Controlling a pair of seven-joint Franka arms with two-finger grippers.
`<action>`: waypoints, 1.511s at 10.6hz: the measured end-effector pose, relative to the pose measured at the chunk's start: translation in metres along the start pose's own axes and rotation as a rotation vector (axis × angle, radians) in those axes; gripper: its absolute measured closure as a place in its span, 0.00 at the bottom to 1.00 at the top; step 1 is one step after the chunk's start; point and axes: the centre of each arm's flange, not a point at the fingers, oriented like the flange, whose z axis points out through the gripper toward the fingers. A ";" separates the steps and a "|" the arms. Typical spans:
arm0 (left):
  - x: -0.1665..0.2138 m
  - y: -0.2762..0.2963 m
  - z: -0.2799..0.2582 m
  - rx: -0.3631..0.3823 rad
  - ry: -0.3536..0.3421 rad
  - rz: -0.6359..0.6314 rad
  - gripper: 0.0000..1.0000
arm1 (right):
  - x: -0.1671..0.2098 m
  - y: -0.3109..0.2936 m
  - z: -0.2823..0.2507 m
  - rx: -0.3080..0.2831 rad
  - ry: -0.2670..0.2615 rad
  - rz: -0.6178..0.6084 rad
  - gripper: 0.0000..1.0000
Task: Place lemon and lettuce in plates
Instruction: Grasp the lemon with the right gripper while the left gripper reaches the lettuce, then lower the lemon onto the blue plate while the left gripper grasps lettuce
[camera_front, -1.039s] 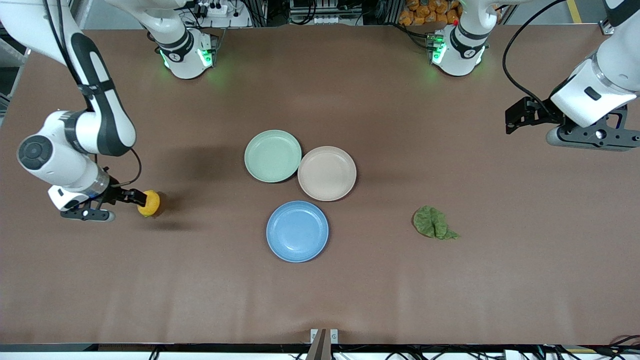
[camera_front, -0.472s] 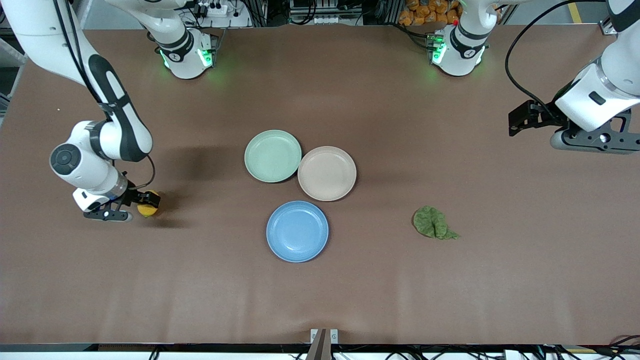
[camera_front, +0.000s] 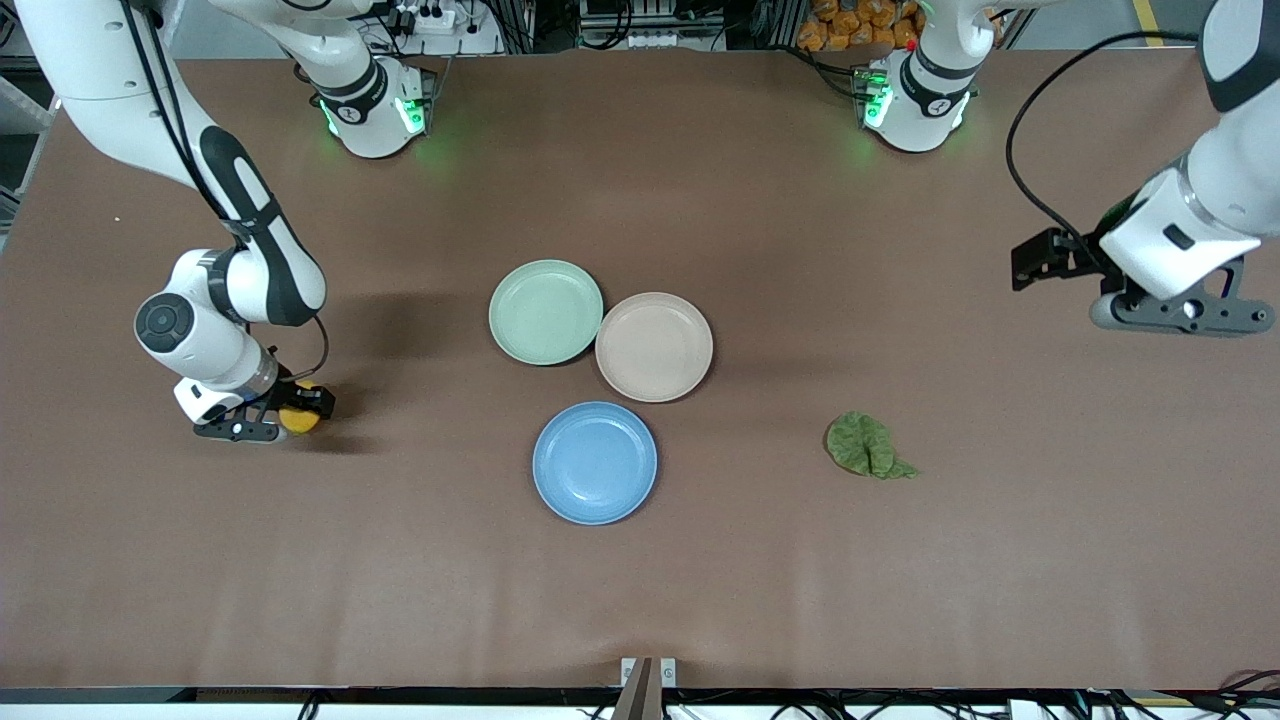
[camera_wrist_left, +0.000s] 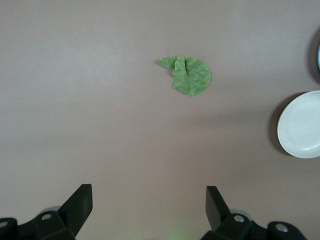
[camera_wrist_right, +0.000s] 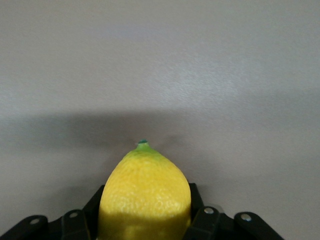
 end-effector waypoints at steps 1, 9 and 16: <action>0.011 -0.001 0.010 -0.004 0.018 -0.001 0.00 | 0.002 -0.006 -0.003 0.004 0.006 -0.003 0.33; 0.104 -0.013 0.161 -0.042 0.071 -0.027 0.00 | 0.044 -0.121 -0.066 0.083 0.019 0.058 0.34; 0.133 0.031 0.270 -0.074 0.052 -0.289 0.00 | 0.054 -0.309 -0.080 0.231 0.057 0.176 0.34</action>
